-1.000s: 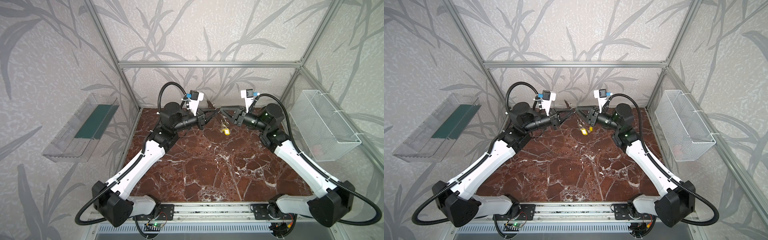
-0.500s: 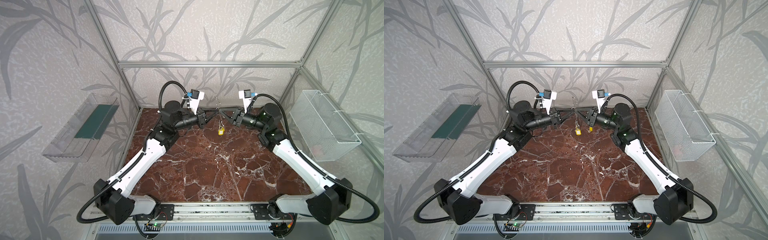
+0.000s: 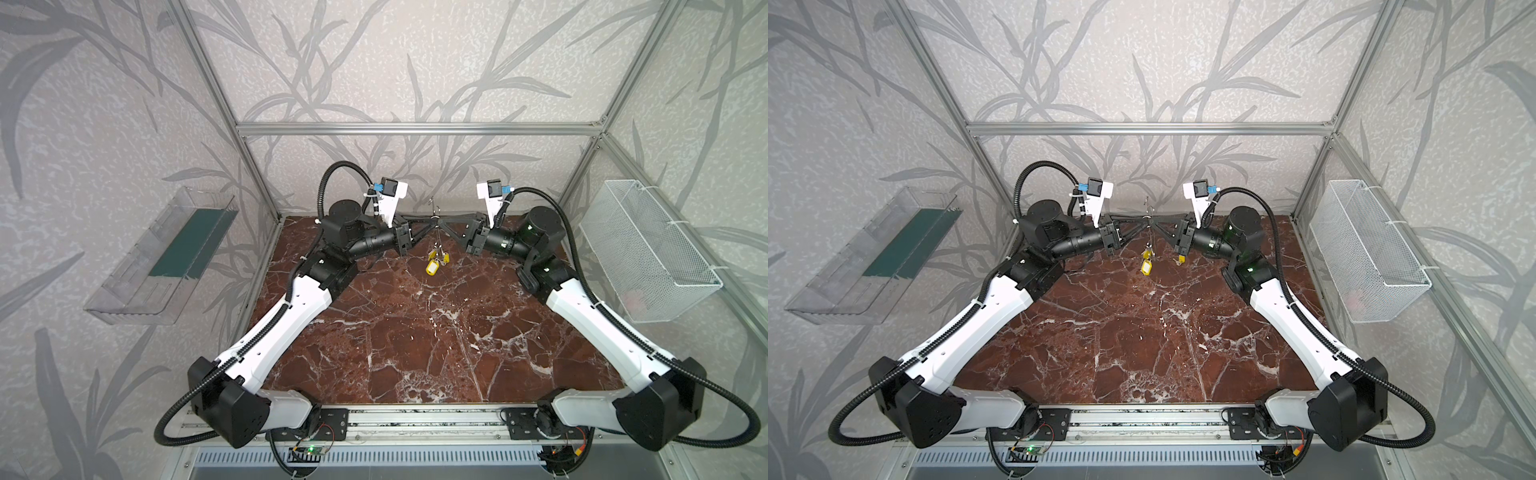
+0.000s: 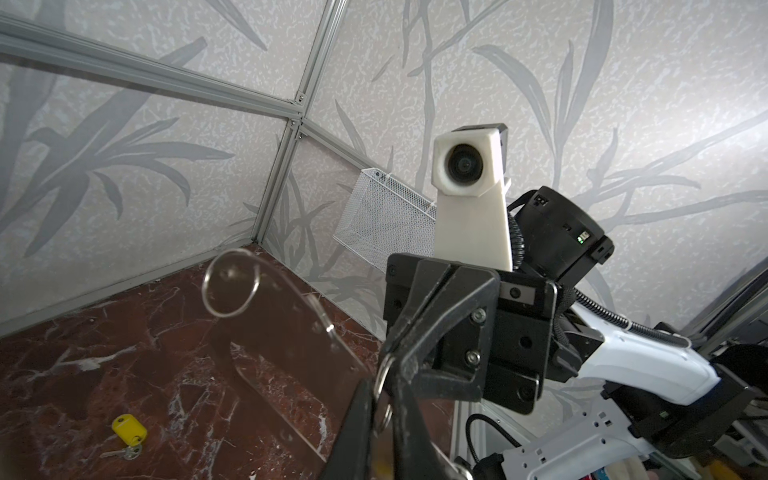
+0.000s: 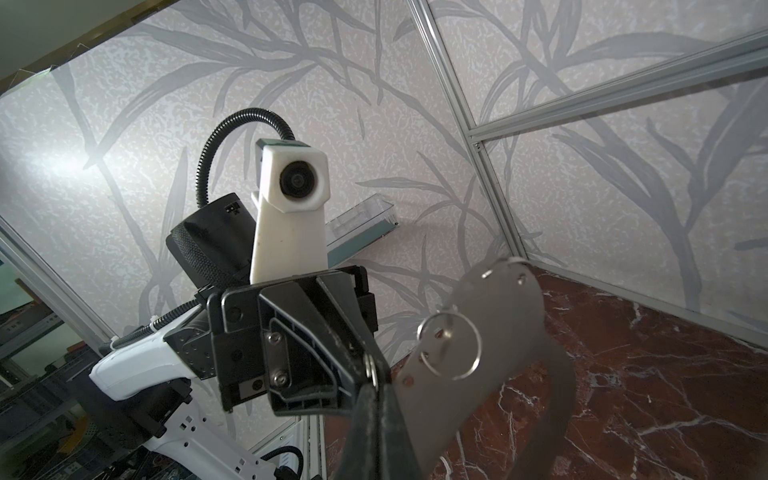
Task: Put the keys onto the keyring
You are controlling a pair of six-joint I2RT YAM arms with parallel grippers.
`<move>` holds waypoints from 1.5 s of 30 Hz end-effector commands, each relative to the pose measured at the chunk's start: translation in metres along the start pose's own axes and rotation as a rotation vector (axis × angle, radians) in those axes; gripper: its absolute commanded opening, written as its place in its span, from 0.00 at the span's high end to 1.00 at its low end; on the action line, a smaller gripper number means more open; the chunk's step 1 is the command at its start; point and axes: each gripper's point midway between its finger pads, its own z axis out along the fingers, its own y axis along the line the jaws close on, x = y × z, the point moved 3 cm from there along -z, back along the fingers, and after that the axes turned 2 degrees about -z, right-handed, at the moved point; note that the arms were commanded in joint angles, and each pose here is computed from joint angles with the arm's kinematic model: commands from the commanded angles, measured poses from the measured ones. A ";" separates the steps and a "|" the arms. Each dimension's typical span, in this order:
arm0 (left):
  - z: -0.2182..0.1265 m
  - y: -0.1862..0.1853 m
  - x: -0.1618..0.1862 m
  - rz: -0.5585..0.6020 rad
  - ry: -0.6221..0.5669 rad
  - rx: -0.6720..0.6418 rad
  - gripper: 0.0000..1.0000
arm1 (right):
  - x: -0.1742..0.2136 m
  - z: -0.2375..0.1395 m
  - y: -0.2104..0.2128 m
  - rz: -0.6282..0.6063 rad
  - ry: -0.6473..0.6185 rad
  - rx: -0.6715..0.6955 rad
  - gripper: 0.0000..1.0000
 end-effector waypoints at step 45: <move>-0.014 0.001 0.016 0.005 0.311 0.031 0.80 | 0.019 0.005 0.017 -0.151 0.209 -0.026 1.00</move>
